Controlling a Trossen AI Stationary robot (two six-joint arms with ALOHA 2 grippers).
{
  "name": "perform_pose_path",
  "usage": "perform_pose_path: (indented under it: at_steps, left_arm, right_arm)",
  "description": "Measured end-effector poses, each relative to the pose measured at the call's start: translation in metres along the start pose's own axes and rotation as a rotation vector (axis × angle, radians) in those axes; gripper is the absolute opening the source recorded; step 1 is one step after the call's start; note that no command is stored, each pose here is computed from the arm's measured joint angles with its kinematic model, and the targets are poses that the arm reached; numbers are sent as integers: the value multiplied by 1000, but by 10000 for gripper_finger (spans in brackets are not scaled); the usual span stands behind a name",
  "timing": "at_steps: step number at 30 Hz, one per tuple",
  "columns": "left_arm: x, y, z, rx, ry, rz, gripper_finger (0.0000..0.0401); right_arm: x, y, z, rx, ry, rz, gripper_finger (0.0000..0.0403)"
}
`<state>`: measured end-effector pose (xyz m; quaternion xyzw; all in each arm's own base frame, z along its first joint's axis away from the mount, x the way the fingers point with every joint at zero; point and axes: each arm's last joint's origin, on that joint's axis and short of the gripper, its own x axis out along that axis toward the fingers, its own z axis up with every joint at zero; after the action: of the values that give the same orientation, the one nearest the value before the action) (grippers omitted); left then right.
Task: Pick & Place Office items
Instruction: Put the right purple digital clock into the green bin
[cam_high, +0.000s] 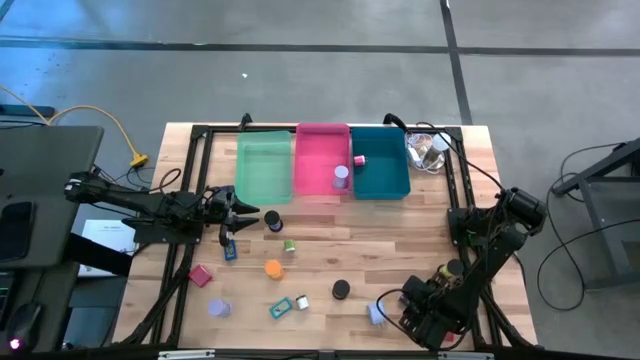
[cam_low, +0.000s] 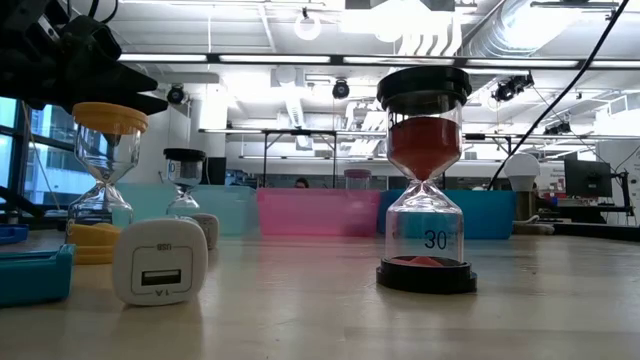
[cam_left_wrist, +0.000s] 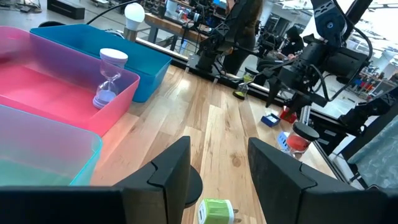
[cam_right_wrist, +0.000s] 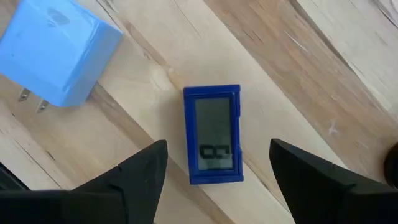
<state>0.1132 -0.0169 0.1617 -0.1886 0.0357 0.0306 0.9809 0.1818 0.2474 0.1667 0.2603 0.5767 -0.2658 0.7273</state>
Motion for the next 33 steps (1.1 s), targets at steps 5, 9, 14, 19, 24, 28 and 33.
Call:
perform_pose_path:
  at_steps: [5, 9, 14, 19, 24, 28, 33]
  left_arm:
    - [0, 0, 0, 0, 0, 0, 156]
    - [0, 0, 0, 0, 0, 0, 156]
    - [0, 0, 0, 0, 1, 0, 156]
    - [0, 0, 0, 0, 1, -1, 156]
    - [0, 0, 0, 0, 1, -1, 156]
    - [0, 0, 0, 0, 1, -1, 156]
    - [0, 0, 0, 0, 1, -1, 156]
  right_arm:
    - [1, 5, 3, -25, 2, 37, 272]
    - [7, 5, 7, -25, 11, 25, 272]
    - [19, 1, 8, -34, 28, 2, 272]
    - [28, -2, 7, -29, 35, 29, 272]
    - [37, -6, 6, -6, 79, 74, 269]
    - [40, -8, 10, 6, 95, 63, 236]
    - [42, -9, 14, -13, 117, 44, 154]
